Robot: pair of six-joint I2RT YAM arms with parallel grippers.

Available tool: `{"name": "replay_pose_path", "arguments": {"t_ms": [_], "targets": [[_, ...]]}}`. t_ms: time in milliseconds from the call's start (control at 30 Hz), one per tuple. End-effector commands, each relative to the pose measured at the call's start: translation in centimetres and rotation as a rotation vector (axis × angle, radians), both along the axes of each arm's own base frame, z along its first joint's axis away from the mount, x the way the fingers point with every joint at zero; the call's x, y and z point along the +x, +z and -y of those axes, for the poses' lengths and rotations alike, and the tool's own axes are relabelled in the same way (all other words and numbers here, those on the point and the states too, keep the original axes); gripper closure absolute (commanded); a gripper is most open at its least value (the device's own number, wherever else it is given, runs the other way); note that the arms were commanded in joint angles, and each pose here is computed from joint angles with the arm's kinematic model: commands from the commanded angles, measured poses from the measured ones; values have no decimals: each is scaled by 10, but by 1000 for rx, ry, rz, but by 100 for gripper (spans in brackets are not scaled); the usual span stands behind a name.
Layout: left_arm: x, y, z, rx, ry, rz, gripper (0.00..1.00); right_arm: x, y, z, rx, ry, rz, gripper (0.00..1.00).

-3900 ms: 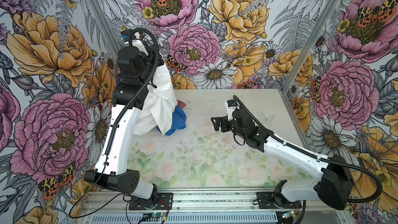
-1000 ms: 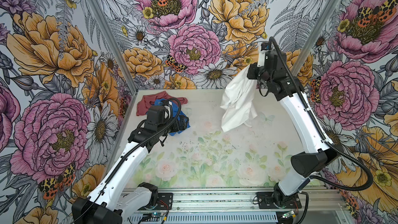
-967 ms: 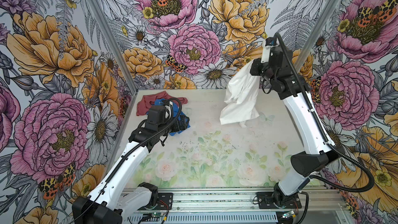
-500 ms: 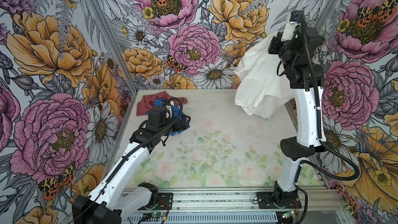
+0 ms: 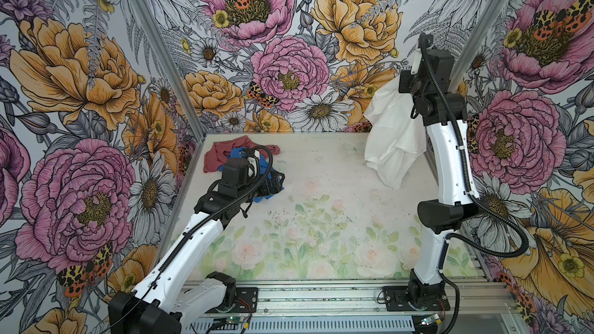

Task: Pick out a specific cloth from the pile
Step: 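Lift the white cloth with the right gripper and carry it toward the far corner, then lower the white cloth into the far corner and open the right gripper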

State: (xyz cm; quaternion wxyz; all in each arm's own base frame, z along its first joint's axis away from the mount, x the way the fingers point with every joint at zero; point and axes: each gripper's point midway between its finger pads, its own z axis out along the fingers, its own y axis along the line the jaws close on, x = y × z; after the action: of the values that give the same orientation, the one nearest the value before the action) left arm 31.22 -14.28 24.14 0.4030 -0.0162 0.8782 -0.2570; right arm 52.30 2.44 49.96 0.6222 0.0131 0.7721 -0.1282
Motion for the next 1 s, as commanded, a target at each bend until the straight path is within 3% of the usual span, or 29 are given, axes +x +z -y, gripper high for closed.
{"name": "replay_pose_path", "arguments": {"t_ms": [0, 133, 267, 433, 600, 767, 967], "targets": [[1, -2, -5, 6, 23, 17, 1, 22, -16, -28, 39, 42, 7, 100], [-1, -5, -6, 1, 30, 9, 1, 26, -18, -18, 119, -11, 26, 100], [1, -9, -5, -1, 35, -2, 1, 16, -25, 13, 98, -90, -5, 100], [8, -10, 4, -6, 15, -6, 1, -12, -61, 70, 100, -210, -112, 100], [13, -12, 18, 12, -15, -15, 1, -46, -92, 124, 128, -308, -123, 100], [13, -14, 27, 24, -29, -20, 1, -51, -150, 135, 100, -295, -236, 100], [6, -5, 31, 5, -41, 0, 1, -32, -238, 118, 180, -263, -368, 100]]}}
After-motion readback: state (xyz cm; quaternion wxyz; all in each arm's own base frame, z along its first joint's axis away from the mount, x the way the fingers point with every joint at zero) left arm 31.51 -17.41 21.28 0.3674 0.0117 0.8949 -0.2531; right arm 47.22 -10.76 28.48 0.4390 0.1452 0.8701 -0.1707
